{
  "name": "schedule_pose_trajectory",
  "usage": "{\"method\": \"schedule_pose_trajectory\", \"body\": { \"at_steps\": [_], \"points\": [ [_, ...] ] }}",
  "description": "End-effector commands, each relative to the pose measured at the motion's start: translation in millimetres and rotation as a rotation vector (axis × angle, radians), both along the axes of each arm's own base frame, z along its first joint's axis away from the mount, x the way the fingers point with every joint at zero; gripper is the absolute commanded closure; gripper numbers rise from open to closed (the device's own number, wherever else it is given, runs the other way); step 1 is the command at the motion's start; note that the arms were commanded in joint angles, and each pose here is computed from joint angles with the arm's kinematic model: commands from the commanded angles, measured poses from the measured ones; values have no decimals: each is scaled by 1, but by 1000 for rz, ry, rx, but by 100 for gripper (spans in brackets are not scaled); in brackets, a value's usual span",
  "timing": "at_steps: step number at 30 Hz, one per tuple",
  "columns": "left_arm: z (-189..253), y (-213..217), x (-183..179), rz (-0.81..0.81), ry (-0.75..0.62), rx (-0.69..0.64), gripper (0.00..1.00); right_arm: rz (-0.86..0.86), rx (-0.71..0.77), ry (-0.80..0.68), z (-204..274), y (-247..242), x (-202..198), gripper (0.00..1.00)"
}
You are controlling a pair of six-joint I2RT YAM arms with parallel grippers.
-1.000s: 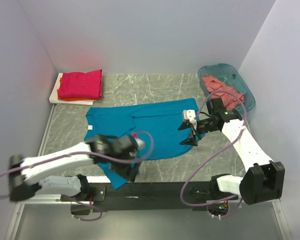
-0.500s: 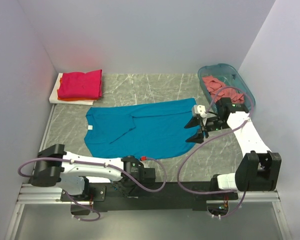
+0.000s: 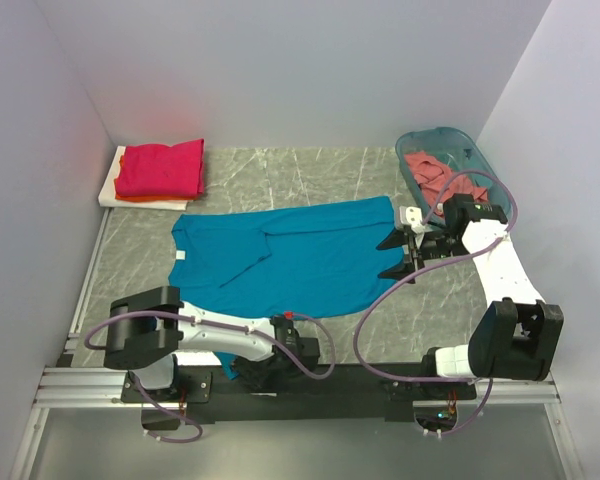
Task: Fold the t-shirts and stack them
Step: Fold the tshirt
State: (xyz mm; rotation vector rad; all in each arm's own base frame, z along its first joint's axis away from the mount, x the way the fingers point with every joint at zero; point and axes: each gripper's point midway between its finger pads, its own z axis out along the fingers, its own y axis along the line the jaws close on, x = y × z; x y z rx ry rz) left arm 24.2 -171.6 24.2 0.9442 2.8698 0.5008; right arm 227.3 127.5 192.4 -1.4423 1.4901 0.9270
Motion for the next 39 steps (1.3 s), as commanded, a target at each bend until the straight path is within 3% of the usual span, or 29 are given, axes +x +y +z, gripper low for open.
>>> {"method": "schedule_pose_trajectory", "body": {
  "at_steps": [1,15,32,35,39],
  "points": [
    [1,-5,15,2,-51,-3,60,-3,38,39,15,3,-18,26],
    [-7,21,-3,50,39,-3,63,-19,48,45,15,1,-15,26],
    [-14,14,8,24,36,-26,68,-25,51,44,17,1,-16,26],
    [-17,14,8,20,41,-25,71,-25,50,46,16,1,-16,26],
    [-16,14,7,20,44,-33,90,-24,40,43,16,0,-17,26]
  ]
}}
